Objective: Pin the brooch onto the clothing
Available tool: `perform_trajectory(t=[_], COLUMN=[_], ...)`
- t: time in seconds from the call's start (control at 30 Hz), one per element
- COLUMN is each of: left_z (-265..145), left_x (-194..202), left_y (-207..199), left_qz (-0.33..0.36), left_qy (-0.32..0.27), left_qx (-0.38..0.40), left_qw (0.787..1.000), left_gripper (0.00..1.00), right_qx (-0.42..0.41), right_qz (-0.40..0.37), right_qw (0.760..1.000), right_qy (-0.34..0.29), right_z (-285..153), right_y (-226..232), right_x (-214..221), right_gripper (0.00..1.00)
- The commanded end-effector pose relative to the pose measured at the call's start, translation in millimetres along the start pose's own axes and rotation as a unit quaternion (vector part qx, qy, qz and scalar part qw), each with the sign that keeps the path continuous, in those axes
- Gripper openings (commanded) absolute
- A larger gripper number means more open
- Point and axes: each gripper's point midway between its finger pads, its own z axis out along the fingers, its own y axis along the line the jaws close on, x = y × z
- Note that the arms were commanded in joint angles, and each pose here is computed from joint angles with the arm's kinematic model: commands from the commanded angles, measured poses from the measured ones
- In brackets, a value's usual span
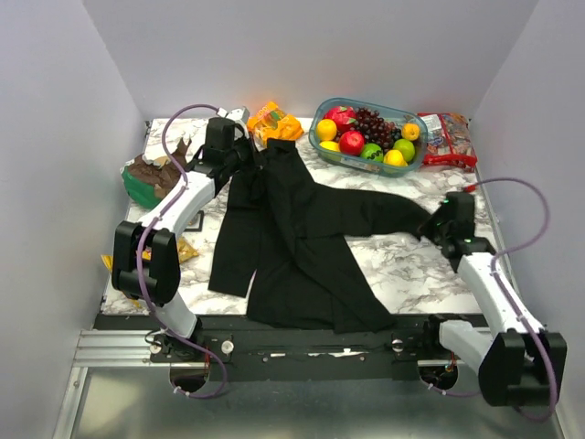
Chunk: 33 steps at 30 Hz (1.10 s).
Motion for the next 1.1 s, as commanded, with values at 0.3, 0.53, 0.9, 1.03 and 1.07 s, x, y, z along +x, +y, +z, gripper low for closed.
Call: perform_trajectory(t=[0.3, 0.53, 0.9, 1.03, 1.07], left_z=[18.6, 68.4, 140.7, 150.7, 158.0], left_x=[-39.2, -29.4, 12.5, 14.5, 19.9], left_y=[-137.1, -202.1, -250.1, -264.2, -260.4], left_qz=[0.004, 0.038, 0.088, 0.087, 0.086], left_qy=[-0.11, -0.086, -0.053, -0.06, -0.055], left_qx=[0.091, 0.125, 0.125, 0.134, 0.13], left_qw=[0.99, 0.988, 0.987, 0.985, 0.986], left_gripper=[0.0, 0.0, 0.0, 0.0, 0.0], right_qx=[0.261, 0.349, 0.446, 0.455, 0.45], right_qz=[0.032, 0.039, 0.024, 0.024, 0.022], right_qw=[0.946, 0.913, 0.869, 0.861, 0.865], right_qy=[-0.188, -0.207, -0.215, -0.226, -0.222], right_z=[-75.3, -102.5, -134.0, -141.6, -137.7], right_y=[-153.0, -188.8, -217.2, -218.9, -218.2], right_x=[-175.6, -189.7, -188.5, -188.9, -188.1], right_gripper=[0.01, 0.01, 0.01, 0.01, 0.01])
